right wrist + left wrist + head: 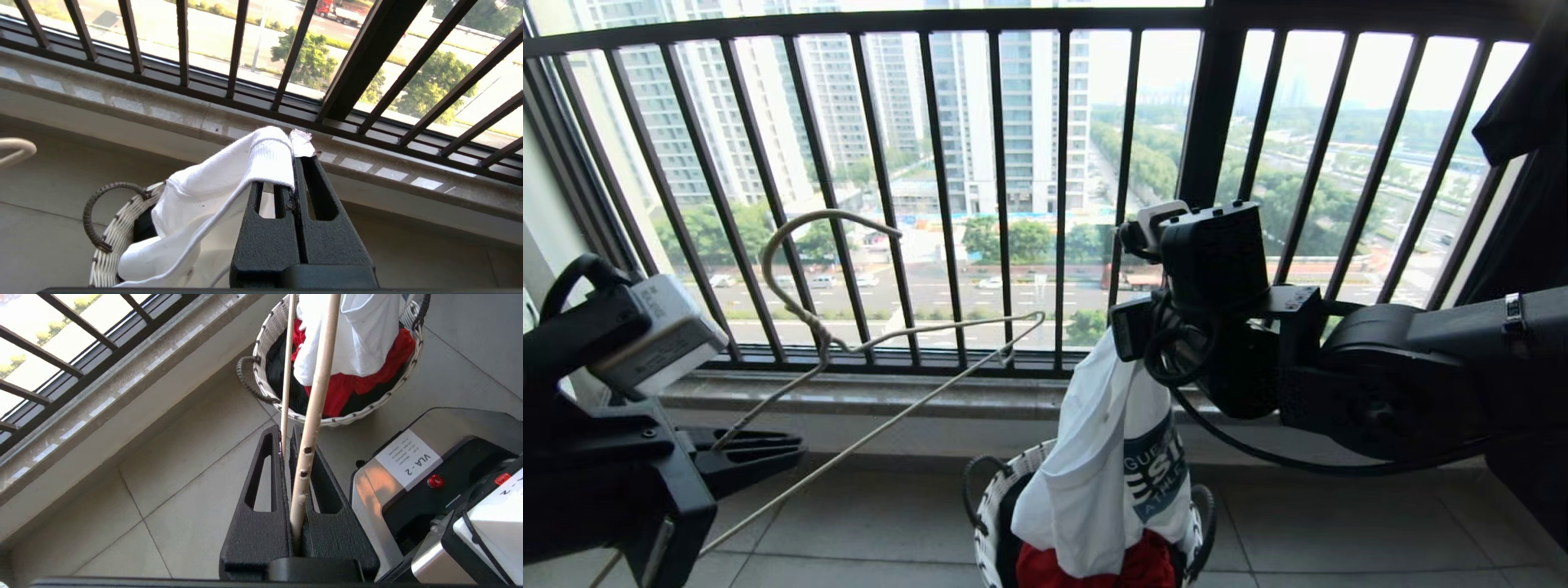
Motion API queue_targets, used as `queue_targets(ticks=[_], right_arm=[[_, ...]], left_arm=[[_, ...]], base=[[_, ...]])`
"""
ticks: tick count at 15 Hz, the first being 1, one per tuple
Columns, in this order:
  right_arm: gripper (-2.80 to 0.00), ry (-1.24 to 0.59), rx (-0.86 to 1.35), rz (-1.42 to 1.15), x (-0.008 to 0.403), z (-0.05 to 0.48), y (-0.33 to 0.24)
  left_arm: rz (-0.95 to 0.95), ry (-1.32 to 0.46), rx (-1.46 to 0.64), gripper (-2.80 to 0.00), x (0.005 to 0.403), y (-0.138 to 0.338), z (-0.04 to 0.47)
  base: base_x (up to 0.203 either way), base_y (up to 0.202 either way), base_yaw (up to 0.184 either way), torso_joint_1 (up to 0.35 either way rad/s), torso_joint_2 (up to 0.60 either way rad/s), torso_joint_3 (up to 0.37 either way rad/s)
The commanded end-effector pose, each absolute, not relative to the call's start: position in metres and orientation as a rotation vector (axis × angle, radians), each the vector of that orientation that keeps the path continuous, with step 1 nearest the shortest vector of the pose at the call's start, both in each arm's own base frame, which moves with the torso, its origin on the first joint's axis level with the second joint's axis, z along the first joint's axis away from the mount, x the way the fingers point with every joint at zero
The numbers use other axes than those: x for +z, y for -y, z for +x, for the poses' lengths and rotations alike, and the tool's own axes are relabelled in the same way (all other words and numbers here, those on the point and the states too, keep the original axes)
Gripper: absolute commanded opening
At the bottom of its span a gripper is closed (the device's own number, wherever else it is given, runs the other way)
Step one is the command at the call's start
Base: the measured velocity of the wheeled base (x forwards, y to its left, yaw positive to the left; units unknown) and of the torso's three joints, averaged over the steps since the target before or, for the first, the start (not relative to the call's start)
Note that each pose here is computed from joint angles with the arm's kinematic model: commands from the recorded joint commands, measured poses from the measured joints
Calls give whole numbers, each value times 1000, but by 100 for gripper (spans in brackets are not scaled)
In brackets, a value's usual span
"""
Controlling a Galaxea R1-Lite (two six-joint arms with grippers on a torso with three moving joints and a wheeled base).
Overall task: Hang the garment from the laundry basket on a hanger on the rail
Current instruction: Pick up clothes from the basket, then hang the clothes on the clothes rack
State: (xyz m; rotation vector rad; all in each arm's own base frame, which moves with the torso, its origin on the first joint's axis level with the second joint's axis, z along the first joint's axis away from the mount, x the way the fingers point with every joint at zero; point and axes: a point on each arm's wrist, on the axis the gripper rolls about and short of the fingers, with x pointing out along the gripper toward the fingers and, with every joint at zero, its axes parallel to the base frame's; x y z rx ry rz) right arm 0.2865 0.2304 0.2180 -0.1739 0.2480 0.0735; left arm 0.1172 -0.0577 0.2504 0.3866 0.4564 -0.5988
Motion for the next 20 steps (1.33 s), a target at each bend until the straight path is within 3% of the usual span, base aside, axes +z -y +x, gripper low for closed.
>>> queue_targets(ticks=[1,6,10,20], right_arm=[[-280,-245,56,-169,218,291,-228],[-280,-223,56,-153,221,293,-228],[-280,-217,63,-145,223,291,-229],[-280,-207,115,-145,228,272,-239]], left_arm=[[416,-467,-636,-280,247,60,113],[423,-490,-822,-280,236,74,108],[424,-552,-814,-280,225,83,122],[380,-507,-775,-280,226,86,128]], base=[[0,0,0,0,0,0],[0,0,0,0,0,0],[0,0,0,0,0,0],[0,0,0,0,0,0]])
